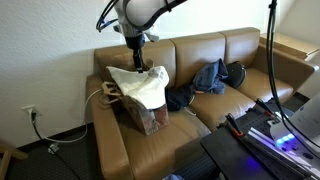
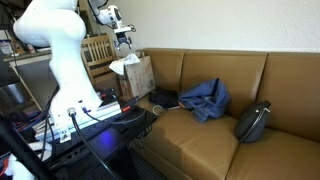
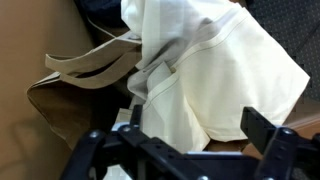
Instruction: Pick the white cloth on the couch and put it in the bag
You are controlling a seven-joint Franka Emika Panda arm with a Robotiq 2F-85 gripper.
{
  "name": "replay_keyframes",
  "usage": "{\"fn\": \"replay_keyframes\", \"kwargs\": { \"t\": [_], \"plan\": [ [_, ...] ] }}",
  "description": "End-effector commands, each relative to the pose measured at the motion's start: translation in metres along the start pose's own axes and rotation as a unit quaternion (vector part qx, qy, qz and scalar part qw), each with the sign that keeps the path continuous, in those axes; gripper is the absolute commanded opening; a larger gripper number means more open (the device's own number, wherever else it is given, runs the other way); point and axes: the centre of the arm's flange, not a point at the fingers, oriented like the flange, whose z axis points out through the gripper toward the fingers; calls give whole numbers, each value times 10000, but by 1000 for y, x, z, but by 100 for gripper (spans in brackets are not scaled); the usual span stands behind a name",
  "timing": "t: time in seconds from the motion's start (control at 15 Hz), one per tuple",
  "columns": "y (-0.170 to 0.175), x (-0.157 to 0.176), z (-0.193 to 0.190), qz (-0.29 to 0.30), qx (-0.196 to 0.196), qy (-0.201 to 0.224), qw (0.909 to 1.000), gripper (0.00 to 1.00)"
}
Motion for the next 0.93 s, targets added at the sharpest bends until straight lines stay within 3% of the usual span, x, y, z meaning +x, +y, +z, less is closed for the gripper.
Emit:
{"fn": "replay_keyframes", "kwargs": {
  "t": [0.0,0.47,0.73,0.87],
  "plan": [
    [23,19,45,141,-58,173,9997,100],
    [41,34,99,339,177,145,9992,100],
    [24,15,85,350,104,266,9990,100],
    [32,28,97,285,143,194,9993,100]
  ]
}}
